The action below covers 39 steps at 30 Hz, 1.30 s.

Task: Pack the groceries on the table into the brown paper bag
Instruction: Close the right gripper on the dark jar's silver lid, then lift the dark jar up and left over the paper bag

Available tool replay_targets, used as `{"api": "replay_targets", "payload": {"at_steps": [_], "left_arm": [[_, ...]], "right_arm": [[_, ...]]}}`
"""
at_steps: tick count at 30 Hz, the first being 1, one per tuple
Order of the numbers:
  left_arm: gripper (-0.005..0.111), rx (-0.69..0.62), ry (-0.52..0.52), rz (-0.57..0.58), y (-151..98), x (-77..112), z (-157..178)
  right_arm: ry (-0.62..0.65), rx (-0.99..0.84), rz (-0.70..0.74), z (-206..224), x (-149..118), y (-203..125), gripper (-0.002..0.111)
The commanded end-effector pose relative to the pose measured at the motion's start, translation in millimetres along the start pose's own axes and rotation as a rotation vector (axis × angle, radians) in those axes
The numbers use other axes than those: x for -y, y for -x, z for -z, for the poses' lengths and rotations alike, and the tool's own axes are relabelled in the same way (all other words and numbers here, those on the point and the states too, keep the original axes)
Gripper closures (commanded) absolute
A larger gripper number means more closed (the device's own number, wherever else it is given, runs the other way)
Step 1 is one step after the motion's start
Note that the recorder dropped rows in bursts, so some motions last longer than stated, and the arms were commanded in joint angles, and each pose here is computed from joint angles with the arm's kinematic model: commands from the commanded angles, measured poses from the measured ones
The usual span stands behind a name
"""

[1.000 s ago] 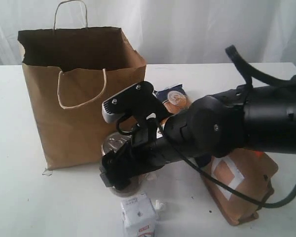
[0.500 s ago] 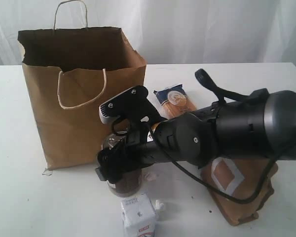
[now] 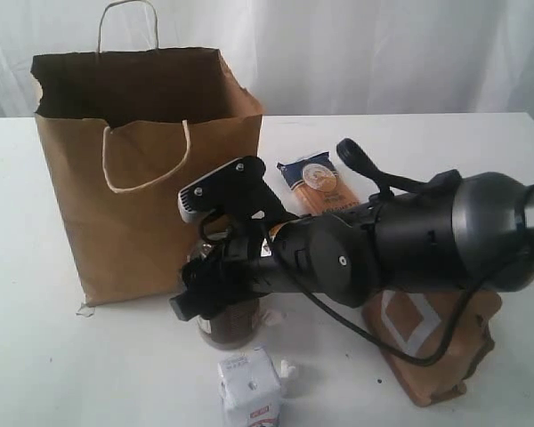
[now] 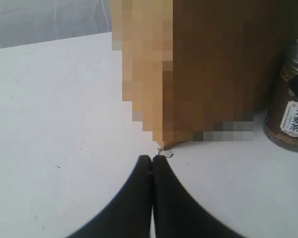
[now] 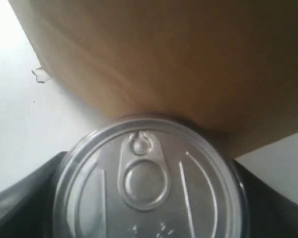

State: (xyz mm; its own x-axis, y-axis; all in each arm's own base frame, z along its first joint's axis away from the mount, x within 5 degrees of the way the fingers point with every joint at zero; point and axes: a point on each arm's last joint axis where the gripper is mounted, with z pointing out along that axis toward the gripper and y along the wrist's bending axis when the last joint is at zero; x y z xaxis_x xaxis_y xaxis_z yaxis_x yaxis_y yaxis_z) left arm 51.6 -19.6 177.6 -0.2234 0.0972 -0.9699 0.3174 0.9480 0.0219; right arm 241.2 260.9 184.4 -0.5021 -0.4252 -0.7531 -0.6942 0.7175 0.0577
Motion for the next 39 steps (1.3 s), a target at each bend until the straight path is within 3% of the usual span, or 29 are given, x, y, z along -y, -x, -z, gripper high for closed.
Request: {"api": "replay_targets", "payload": {"at_steps": [1,6,14,26,39], "left_arm": [[0.107,-0.001,0.003,0.012,-1.2,-0.1,-0.1],[0.107,-0.001,0.003,0.012,-1.2,-0.1,-0.1],[0.107,-0.001,0.003,0.012,-1.2,-0.1,-0.1],[0.107,-0.001,0.003,0.012,-1.2,-0.1,-0.1],[0.107,-0.001,0.003,0.012,-1.2,-0.1,-0.1]], "right_arm": [[0.002,-0.004,-0.017,0.3,-0.3,0.2,0.066],[0.014,-0.021,-0.018,6.9,-2.2,0.4,0.108],[0.052,0.036,-0.037,52.2,-7.2,22.2,0.108],[0.091,0.125,0.021,138.8,-9.4,22.0,0.108],[0.029,0.555,0.227,241.2,-10.4,85.7,0.108]]}}
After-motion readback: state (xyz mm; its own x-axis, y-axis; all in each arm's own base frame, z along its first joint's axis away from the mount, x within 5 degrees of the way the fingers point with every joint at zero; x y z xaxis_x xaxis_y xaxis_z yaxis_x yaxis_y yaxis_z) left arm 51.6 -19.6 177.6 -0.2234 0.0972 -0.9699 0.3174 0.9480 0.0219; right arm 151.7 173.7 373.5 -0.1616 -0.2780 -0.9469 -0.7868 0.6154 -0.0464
